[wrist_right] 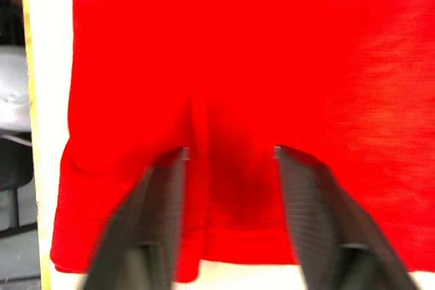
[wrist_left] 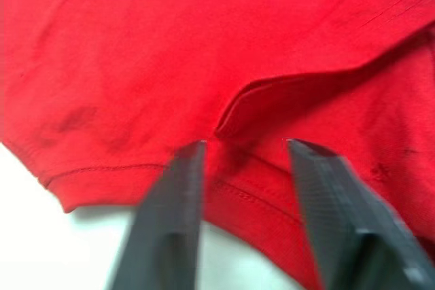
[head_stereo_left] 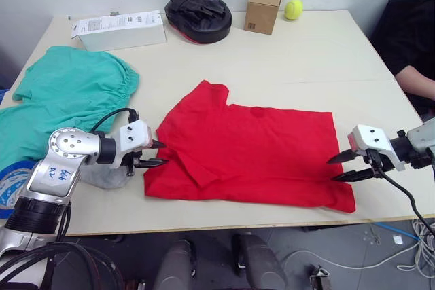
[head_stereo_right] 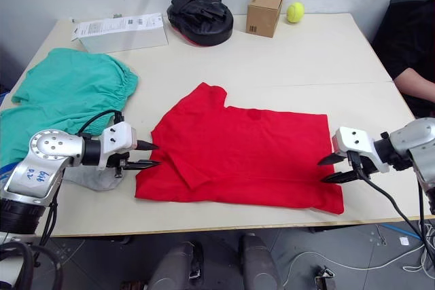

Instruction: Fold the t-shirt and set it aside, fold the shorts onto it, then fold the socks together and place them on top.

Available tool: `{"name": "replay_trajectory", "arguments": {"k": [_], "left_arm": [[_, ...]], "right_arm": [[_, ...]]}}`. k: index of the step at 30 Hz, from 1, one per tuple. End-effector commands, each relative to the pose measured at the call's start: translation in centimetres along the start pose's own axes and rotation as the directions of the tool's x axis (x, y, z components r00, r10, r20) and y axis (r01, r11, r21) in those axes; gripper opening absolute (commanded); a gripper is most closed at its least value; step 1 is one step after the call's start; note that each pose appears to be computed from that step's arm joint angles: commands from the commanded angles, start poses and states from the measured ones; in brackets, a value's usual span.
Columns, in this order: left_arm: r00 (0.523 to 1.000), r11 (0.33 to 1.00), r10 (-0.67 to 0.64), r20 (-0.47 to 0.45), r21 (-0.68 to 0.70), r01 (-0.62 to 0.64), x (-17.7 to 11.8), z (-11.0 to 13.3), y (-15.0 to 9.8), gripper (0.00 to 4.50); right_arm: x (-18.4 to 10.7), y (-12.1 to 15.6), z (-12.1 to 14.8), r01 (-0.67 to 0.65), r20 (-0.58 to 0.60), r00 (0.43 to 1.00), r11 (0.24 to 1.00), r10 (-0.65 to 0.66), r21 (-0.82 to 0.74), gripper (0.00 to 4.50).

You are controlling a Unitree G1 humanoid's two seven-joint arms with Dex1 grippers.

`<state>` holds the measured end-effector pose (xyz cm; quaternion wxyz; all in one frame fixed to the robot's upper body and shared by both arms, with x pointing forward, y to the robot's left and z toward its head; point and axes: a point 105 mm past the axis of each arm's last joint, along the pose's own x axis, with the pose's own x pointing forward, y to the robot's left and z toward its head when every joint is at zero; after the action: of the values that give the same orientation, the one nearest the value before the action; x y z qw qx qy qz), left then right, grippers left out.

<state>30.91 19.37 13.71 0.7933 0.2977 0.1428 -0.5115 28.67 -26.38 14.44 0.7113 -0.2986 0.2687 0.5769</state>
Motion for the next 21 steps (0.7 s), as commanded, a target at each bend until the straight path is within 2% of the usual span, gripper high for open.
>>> {"name": "replay_trajectory", "arguments": {"k": [1, 3, 5, 9, 13, 16, 21], "left_arm": [[0.992, 0.996, 0.086, 0.094, -0.042, -0.082, -3.1, 2.5, 1.1, 3.35], [0.989, 0.996, 0.063, 0.136, -0.071, -0.054, -4.1, 3.5, 0.3, 3.99], [0.986, 0.994, -0.019, 0.168, -0.098, 0.036, -4.8, 4.5, -1.6, 4.48], [0.978, 0.981, -0.162, 0.131, -0.086, 0.174, -4.1, 4.5, -5.3, 4.48], [0.978, 0.983, -0.169, 0.123, -0.051, 0.177, -2.7, 4.2, -6.2, 4.48], [0.975, 0.983, -0.177, 0.136, -0.033, 0.183, -2.2, 4.2, -6.4, 3.89], [0.969, 0.974, -0.226, 0.100, 0.022, 0.225, -1.2, 3.4, -7.2, 2.33]], "right_arm": [[-2.0, 0.9, 3.0, -0.018, 0.087, 0.996, 0.999, 0.020, -0.029, 3.59], [-1.9, 1.6, 4.3, -0.037, 0.116, 0.992, 0.998, 0.042, -0.045, 4.32], [-1.4, 2.8, 5.9, -0.073, 0.157, 0.984, 0.994, 0.085, -0.082, 4.50], [-0.1, 4.3, 8.6, -0.081, 0.238, 0.964, 0.986, 0.115, -0.147, 4.50], [1.2, 6.1, 9.5, -0.119, 0.275, 0.948, 0.978, 0.163, -0.169, 4.50], [1.8, 7.0, 9.0, -0.143, 0.270, 0.945, 0.975, 0.186, -0.170, 3.64], [3.3, 7.5, 7.8, -0.137, 0.252, 0.951, 0.974, 0.180, -0.178, 1.96]]}}
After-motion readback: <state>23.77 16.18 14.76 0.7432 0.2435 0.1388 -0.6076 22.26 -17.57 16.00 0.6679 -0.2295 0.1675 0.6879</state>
